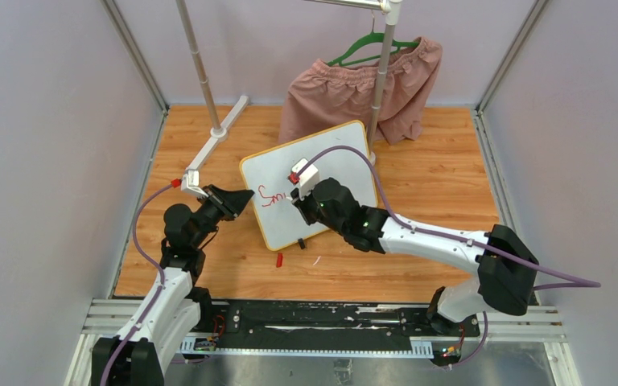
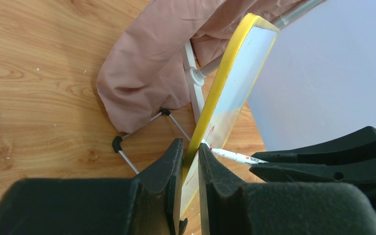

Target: Write a sentence on the whiteboard

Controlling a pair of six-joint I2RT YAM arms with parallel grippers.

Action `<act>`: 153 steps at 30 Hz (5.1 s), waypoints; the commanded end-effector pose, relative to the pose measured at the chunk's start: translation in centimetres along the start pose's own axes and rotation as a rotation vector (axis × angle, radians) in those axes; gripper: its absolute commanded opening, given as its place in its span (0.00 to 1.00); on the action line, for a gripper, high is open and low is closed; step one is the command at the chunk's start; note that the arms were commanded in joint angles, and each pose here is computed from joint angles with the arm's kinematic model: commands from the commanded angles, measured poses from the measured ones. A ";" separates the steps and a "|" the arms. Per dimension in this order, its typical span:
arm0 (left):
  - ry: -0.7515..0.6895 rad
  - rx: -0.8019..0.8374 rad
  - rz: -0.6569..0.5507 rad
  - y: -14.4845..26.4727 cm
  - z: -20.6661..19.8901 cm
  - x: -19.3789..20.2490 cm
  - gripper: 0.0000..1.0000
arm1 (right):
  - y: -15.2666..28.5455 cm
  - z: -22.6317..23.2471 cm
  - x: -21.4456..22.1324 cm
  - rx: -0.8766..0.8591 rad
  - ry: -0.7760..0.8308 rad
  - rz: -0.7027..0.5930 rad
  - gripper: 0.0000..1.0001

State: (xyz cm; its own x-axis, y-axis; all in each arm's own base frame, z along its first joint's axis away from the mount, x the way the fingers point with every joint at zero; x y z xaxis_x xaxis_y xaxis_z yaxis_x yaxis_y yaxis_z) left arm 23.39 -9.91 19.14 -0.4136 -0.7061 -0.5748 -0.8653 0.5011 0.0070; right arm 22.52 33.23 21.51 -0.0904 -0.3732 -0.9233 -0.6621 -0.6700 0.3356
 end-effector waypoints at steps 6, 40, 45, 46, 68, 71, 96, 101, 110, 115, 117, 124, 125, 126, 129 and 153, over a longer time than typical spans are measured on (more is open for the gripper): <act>-0.004 0.027 0.004 0.2 -0.4 0.1 0.00 | 1.2 -1.1 -1.2 0.046 -0.007 -0.054 0.00; -0.003 0.033 0.005 0.3 -0.5 0.1 0.00 | -0.1 -0.6 -3.1 0.018 -0.007 -0.066 0.00; -0.005 0.032 0.003 0.3 -0.5 0.1 0.00 | -0.3 -0.7 -2.5 0.029 -0.004 -0.047 0.00; -0.005 0.034 0.004 0.3 -0.5 0.1 0.00 | -0.3 -0.7 -2.5 0.034 -0.003 -0.046 0.00; -0.005 0.030 0.006 0.2 -0.4 0.1 0.00 | 1.8 -1.2 -4.9 0.004 -0.038 -0.173 0.00; -0.005 0.030 0.006 0.2 -0.4 0.1 0.00 | 1.5 -1.8 -4.2 0.042 -0.030 -0.127 0.00; -0.004 0.029 0.006 0.2 -0.4 0.2 0.00 | 0.7 -2.6 -3.5 0.079 -0.043 -0.094 0.00; -0.002 0.028 0.008 0.3 -0.4 0.2 0.00 | 0.4 -2.7 -3.8 0.080 -0.046 -0.099 0.00; -0.003 0.030 0.006 0.3 -0.4 0.2 0.00 | -0.2 -2.7 -3.9 0.076 -0.045 -0.089 0.00; -0.004 0.030 0.005 0.3 -0.4 0.2 0.00 | -0.4 -2.6 -3.2 0.075 -0.050 -0.064 0.00; -0.004 0.030 0.003 0.3 -0.4 0.1 0.00 | -0.4 -2.5 -2.8 0.073 -0.052 -0.055 0.00; -0.003 0.029 0.004 0.3 -0.4 0.1 0.00 | -0.2 -2.3 -1.7 0.066 -0.064 -0.036 0.00; -0.004 0.029 0.004 0.3 -0.4 0.1 0.00 | -0.1 -2.3 -1.7 0.065 -0.067 -0.036 0.00; -0.004 0.030 0.003 0.2 -0.5 0.1 0.00 | -0.1 -2.2 -1.5 0.062 -0.068 -0.033 0.00; -0.004 0.027 0.004 0.3 -0.4 0.1 0.00 | 0.1 -2.2 -1.1 0.058 -0.074 -0.027 0.00; -0.004 0.026 0.005 0.2 -0.3 0.1 0.00 | 1.7 -2.3 -1.2 0.063 -0.108 -0.061 0.00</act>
State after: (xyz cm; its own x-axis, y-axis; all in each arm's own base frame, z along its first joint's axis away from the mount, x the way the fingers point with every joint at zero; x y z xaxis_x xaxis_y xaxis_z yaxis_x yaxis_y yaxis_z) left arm 23.26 -9.96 19.28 -0.4136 -0.7041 -0.5773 -0.8623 0.5064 0.0002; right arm 23.05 31.94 21.91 -0.1382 -0.3102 -0.9406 -0.6870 -0.6541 0.3167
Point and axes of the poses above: each gripper's point midway between its finger pads, its own y axis back along the fingers, its own z axis along the line the jaws close on, x = y × z, the point moved 5 cm from there along y, back along the fingers, and after that the axes turned 7 degrees about y, right-handed, at the moved point
